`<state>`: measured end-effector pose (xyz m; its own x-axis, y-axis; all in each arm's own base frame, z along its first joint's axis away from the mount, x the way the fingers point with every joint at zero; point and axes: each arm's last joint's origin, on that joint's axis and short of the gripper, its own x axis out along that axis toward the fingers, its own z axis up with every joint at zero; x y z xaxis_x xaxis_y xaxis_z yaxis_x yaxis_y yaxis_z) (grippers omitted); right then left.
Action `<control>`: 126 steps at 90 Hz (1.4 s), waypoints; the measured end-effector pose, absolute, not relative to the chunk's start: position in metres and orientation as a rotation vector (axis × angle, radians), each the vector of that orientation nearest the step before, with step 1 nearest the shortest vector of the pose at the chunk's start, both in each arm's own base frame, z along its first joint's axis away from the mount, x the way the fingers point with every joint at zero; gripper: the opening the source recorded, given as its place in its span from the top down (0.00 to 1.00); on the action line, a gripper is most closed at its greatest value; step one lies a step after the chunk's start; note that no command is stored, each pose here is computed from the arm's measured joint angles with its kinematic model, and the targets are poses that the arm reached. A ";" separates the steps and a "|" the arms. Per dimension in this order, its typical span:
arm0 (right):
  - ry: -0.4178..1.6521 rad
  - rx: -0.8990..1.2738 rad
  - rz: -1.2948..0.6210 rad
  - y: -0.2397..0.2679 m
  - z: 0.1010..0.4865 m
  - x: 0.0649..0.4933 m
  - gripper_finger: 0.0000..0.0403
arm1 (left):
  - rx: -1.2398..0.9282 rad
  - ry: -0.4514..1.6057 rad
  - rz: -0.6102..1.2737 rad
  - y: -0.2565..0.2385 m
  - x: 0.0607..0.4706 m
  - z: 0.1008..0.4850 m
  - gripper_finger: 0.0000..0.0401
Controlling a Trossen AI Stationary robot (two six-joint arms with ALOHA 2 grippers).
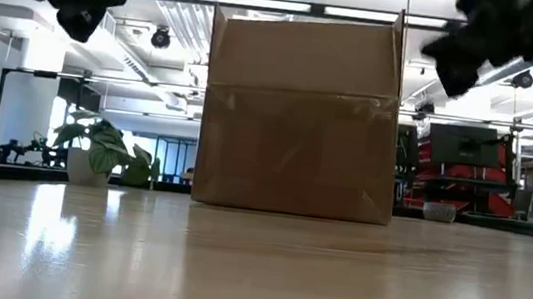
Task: Wrap mug
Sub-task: Return to Home Position
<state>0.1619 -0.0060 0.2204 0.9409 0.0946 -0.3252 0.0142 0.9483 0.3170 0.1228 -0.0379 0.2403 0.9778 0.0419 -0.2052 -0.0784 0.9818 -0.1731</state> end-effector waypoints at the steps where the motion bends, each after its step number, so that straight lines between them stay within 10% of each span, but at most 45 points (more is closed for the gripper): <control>1: 0.345 0.335 0.039 -0.006 0.219 0.161 0.98 | -0.179 0.203 0.064 -0.038 0.122 0.240 1.00; 126: -0.013 0.276 0.015 -0.002 0.169 0.097 0.98 | -0.275 0.050 0.065 -0.023 0.095 0.187 1.00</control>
